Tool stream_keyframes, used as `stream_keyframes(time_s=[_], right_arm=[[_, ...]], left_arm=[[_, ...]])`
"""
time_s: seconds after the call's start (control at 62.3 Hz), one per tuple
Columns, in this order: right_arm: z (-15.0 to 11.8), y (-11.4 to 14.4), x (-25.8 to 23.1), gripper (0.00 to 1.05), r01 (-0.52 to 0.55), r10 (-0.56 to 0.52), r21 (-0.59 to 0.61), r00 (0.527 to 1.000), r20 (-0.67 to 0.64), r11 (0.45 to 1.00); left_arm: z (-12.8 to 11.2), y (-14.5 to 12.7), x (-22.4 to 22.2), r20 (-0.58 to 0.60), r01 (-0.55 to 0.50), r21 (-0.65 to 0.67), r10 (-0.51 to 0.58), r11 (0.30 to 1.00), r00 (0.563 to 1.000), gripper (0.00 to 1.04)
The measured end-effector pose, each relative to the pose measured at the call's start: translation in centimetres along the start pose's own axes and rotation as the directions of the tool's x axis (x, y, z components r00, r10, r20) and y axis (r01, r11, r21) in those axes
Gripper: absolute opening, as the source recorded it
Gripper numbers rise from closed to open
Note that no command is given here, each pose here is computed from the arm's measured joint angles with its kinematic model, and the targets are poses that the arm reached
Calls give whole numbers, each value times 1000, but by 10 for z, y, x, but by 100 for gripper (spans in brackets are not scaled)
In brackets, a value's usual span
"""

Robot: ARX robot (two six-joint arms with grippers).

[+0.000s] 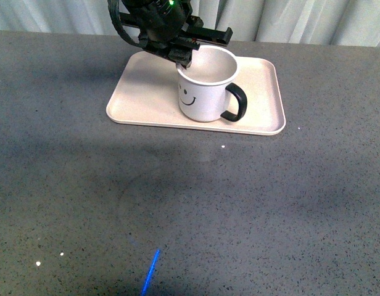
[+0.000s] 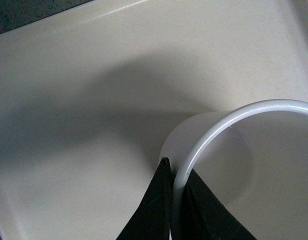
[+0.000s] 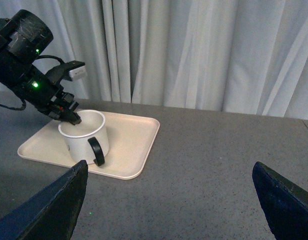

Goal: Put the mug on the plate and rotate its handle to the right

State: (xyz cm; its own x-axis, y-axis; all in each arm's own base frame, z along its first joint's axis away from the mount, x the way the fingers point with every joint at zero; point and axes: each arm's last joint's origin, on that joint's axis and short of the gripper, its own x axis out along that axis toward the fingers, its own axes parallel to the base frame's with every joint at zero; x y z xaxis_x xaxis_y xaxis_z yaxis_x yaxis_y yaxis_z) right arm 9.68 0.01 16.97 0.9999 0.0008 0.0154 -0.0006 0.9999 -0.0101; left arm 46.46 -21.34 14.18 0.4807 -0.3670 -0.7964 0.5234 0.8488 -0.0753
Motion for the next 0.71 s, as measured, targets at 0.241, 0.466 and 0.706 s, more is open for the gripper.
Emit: stream_keyframes(time_s=[0.241, 0.466, 0.706], right_arm=[[0, 0, 0, 96, 0, 0, 0, 1000, 0, 1000], [0, 0, 0, 96, 0, 0, 0, 1000, 0, 1000], [0, 0, 0, 96, 0, 0, 0, 1000, 0, 1000]], left_arm=[[1, -4, 1, 3, 6, 10, -6, 1000, 1000, 2], [5, -6, 0, 49, 31, 20, -31, 999, 998, 31], [-1, -7, -16, 87, 46, 48, -50, 998, 995, 72]])
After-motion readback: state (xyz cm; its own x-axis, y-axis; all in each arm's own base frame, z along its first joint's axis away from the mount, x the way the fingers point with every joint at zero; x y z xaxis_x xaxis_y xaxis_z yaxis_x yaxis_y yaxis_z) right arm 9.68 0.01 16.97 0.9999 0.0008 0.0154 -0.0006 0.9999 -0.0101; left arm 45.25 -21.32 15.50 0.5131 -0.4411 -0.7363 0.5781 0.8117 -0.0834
